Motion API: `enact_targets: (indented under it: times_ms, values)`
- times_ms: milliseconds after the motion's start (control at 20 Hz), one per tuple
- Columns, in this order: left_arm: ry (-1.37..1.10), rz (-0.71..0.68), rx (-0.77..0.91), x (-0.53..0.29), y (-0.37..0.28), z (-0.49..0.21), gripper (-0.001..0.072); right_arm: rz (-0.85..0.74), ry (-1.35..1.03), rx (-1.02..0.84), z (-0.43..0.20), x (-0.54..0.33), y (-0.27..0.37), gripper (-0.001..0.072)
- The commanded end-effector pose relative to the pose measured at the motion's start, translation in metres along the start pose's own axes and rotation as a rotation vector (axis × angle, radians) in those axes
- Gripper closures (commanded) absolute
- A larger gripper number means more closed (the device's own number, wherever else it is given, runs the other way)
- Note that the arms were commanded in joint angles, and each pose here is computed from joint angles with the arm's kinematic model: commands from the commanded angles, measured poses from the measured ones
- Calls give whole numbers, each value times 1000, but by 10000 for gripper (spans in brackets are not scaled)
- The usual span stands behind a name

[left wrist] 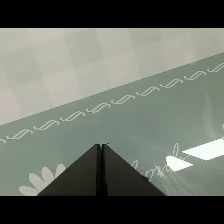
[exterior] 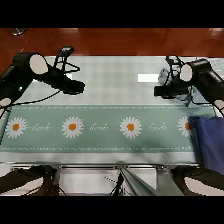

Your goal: Fold the shirts.

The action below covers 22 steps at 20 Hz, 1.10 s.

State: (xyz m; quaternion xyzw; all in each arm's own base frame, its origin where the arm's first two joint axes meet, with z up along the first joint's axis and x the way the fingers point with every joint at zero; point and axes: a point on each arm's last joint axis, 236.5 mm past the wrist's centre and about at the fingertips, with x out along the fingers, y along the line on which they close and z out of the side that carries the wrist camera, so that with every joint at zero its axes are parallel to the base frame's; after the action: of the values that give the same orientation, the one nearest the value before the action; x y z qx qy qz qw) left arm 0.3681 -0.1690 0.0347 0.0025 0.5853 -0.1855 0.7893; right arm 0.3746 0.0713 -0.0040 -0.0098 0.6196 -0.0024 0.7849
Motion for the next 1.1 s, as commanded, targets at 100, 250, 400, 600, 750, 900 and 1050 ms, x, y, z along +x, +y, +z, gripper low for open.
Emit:
enact_targets:
  times_ms: [100, 250, 400, 600, 750, 900, 1050]
  values:
    - [-1, 0, 1, 0, 0, 0, 678, 0, 1, 0, 0, 0, 0, 686]
    - [-1, 0, 1, 0, 0, 0, 679, 0, 1, 0, 0, 0, 0, 686]
    - [-1, 0, 1, 0, 0, 0, 678, 0, 1, -1, 0, 0, 0, 686]
    - [-1, 0, 1, 0, 0, 0, 678, 7, -9, 1, 2, 0, 2, 687]
    - [-8, 0, 1, 0, 0, 2, 678, 30, -121, -1, 29, -2, 7, 686]
    - [-124, 1, 2, -2, 0, 29, 679, -54, -191, -49, 45, -4, -11, 686]
    - [-285, 8, -3, -5, 4, 68, 574, -210, -329, -140, 79, -16, -43, 428]
